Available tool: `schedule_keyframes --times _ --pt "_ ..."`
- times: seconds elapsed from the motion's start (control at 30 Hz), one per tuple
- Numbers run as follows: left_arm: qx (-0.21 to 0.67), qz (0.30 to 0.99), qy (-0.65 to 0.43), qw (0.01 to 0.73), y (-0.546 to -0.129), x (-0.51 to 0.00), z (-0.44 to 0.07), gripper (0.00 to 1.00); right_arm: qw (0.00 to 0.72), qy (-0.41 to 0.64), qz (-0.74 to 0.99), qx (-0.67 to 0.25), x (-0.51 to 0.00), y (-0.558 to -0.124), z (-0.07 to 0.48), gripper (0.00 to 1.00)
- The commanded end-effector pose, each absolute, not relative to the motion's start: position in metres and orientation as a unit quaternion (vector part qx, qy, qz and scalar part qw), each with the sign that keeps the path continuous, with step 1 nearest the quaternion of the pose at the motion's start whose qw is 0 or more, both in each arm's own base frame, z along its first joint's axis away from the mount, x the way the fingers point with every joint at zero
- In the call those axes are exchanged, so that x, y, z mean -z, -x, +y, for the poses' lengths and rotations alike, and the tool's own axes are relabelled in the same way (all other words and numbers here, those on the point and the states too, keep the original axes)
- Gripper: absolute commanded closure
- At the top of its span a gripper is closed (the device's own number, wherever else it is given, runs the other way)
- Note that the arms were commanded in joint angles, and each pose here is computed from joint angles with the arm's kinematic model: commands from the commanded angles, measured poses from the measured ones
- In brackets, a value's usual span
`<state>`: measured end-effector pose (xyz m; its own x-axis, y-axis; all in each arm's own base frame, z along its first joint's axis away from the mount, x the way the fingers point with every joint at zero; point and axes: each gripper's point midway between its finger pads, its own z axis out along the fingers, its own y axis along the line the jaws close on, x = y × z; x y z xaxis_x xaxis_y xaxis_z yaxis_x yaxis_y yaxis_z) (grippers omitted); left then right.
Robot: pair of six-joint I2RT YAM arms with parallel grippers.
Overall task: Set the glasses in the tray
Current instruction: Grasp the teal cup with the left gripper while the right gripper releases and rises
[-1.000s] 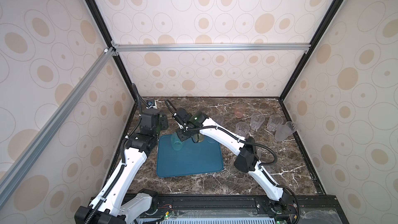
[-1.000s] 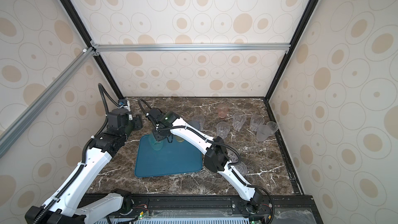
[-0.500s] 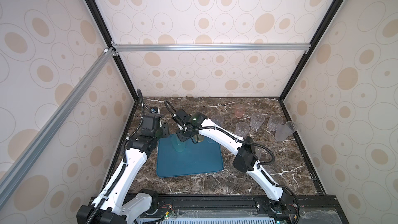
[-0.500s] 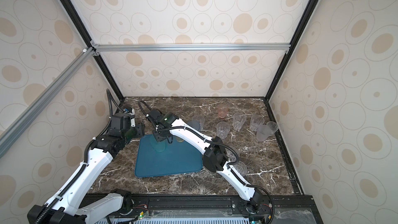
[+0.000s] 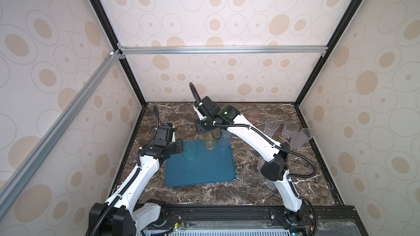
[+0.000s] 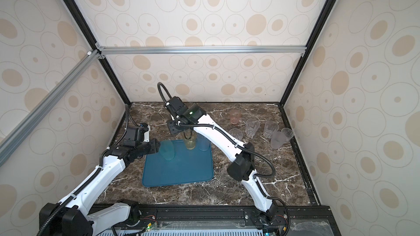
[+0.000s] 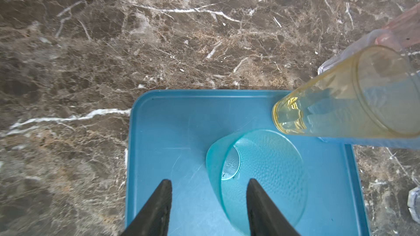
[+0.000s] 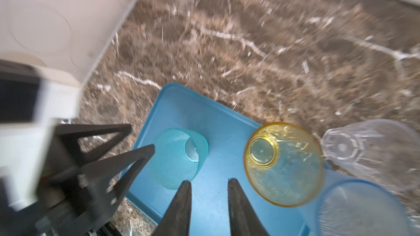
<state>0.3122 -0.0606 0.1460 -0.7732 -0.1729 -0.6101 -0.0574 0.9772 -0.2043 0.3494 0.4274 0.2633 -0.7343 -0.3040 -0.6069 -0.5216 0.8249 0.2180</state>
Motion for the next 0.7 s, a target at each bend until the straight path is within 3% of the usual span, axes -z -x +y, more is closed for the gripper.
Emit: schedule_keyframes --times 0.0,0.2,0.57,0.67 --pt "0.098 0.935 0.051 0.336 -0.324 -0.15 -0.066 0.52 0.295 0.215 0.915 -0.175 -0.268 -0.351 0.413 0.7" --pt "0.069 0.951 0.031 0.301 -0.326 -0.129 -0.062 0.61 0.301 0.197 0.917 -0.175 -0.268 -0.355 0.401 0.7" --pt "0.074 0.956 0.018 0.284 -0.343 -0.122 -0.069 0.91 0.284 0.196 0.925 -0.161 -0.249 -0.355 0.397 0.7" --pt "0.074 0.957 0.016 0.28 -0.347 -0.121 -0.071 0.93 0.286 0.192 0.925 -0.157 -0.249 -0.357 0.393 0.7"
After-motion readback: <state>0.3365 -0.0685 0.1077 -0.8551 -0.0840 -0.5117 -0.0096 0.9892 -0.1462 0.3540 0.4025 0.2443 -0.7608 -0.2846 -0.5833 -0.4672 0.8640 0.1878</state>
